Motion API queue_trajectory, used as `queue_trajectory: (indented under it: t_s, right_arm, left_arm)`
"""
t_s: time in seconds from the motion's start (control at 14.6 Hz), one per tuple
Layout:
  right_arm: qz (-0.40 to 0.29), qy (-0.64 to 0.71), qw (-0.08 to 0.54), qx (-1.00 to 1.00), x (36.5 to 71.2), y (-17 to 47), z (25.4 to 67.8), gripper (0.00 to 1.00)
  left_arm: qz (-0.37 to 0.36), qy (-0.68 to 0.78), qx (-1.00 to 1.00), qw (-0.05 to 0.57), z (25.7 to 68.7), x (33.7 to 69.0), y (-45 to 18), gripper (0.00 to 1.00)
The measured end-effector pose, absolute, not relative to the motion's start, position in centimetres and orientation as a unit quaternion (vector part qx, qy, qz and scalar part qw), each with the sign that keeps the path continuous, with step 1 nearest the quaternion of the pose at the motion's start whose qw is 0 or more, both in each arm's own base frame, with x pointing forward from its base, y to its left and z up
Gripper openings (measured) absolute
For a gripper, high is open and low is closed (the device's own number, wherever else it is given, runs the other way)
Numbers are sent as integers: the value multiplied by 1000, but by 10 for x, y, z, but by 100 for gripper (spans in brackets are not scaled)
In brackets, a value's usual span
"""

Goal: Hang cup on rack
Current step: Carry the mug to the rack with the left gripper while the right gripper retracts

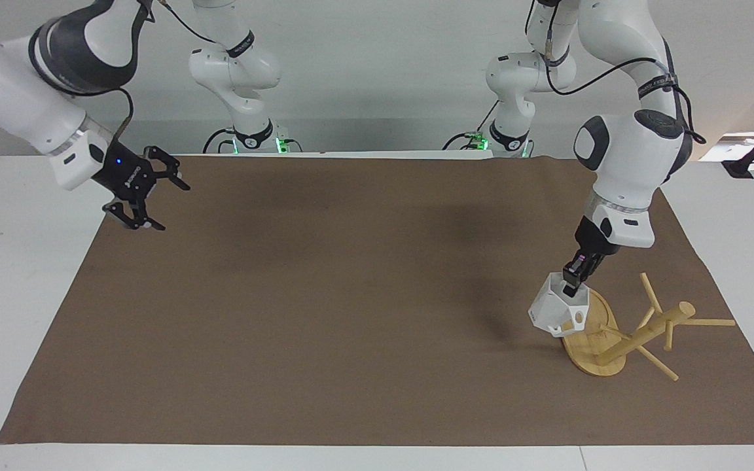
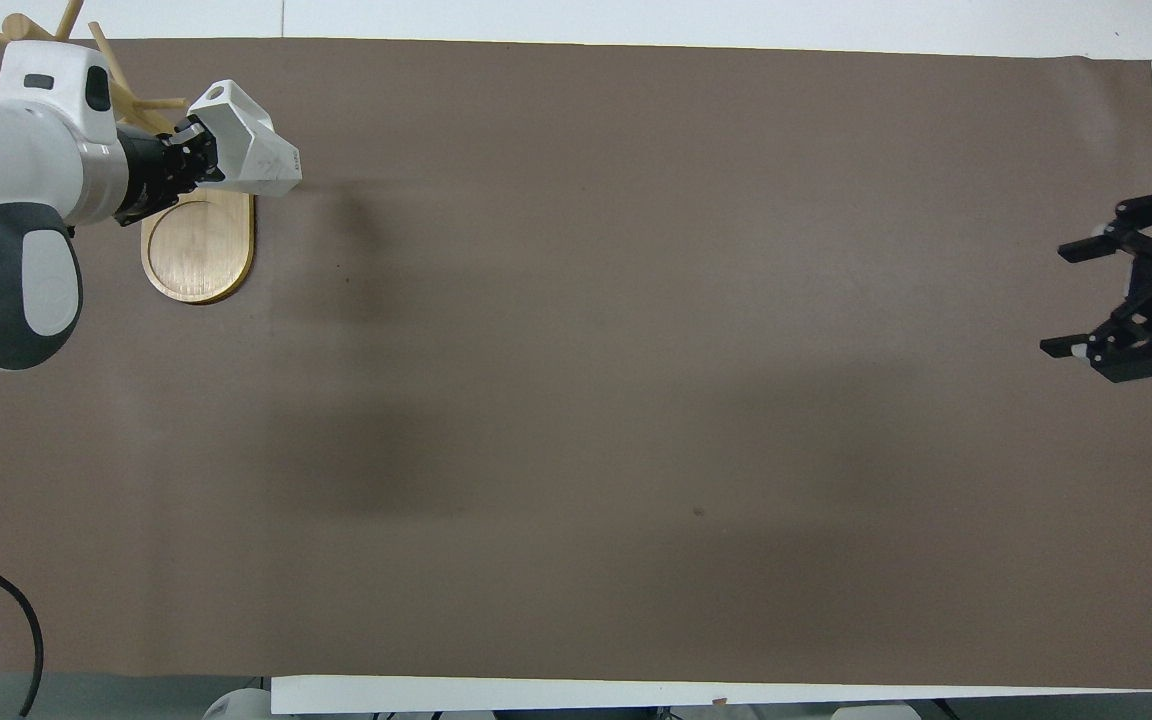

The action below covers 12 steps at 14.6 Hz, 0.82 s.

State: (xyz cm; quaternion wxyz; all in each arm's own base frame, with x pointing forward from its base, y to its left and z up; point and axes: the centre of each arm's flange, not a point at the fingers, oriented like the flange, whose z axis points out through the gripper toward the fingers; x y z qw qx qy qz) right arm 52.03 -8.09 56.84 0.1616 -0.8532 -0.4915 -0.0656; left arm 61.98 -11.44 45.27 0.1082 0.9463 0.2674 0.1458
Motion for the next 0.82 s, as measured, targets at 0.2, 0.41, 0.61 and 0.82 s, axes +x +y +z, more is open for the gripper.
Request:
queue_trajectory:
  t_s: [0.2, 0.41, 0.61, 0.82]
  right_arm:
    - [-11, -373, 138, -918, 498, -83, 618, 100]
    - [34, -233, 118, -965, 494, -82, 626, 100]
    - [62, -152, 79, -983, 495, -86, 623, 100]
    - [70, -80, 45, -993, 496, -90, 625, 100]
  left_arm:
    - [157, 272, 943, 112, 443, 628, -103, 4]
    - [157, 272, 943, 113, 441, 630, -97, 4]
    - [153, 283, 941, 108, 437, 630, -79, 4]
    - [153, 289, 939, 103, 435, 632, -58, 4]
